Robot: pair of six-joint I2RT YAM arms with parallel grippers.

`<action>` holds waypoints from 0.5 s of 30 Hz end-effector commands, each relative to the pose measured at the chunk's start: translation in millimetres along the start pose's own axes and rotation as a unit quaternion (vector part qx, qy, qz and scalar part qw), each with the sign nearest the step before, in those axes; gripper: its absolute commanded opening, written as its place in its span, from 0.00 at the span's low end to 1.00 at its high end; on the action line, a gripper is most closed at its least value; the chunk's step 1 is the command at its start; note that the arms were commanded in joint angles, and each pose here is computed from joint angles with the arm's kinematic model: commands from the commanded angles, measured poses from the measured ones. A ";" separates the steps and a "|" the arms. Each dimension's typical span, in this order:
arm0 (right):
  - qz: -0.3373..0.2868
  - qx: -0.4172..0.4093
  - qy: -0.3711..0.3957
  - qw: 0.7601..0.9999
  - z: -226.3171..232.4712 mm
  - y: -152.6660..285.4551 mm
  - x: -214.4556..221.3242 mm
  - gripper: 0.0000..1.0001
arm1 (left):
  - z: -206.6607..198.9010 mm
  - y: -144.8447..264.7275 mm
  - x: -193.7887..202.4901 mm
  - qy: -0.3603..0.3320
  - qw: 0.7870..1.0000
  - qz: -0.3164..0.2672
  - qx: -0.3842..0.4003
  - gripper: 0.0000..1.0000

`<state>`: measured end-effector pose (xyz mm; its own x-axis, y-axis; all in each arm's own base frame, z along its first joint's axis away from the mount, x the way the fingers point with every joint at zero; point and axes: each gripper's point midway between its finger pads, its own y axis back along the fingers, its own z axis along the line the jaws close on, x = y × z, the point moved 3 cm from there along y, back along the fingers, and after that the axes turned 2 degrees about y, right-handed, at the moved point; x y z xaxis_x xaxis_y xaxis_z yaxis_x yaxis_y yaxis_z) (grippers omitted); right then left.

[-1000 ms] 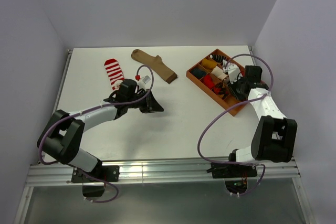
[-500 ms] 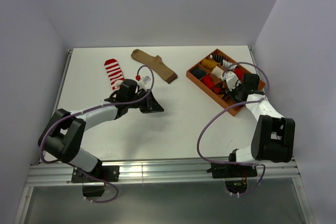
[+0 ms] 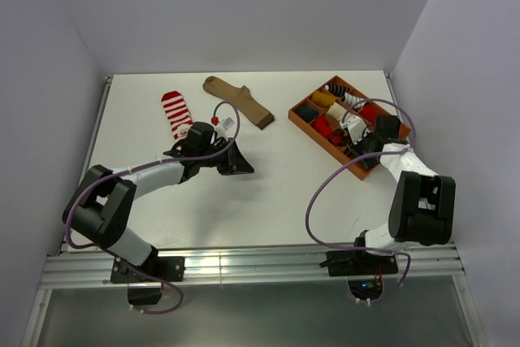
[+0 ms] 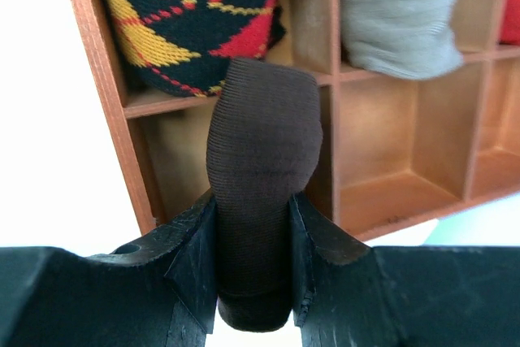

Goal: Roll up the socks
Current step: Place the sock in the storage box.

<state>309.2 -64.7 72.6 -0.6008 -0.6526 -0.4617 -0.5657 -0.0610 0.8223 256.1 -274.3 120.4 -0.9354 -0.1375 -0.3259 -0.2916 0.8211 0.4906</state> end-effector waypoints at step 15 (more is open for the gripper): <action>0.037 -0.241 -0.087 0.966 55.2 -11.3 -3.0 0.00 | -13.5 6.1 -14.7 -0.020 1.000 -0.008 0.012 0.18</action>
<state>309.6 -45.9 52.8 -0.6954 -0.5751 -0.4309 -0.3523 -0.2498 0.9019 257.7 -271.8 121.0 -0.9381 -0.1361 -0.3185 -0.2893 0.8135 0.5044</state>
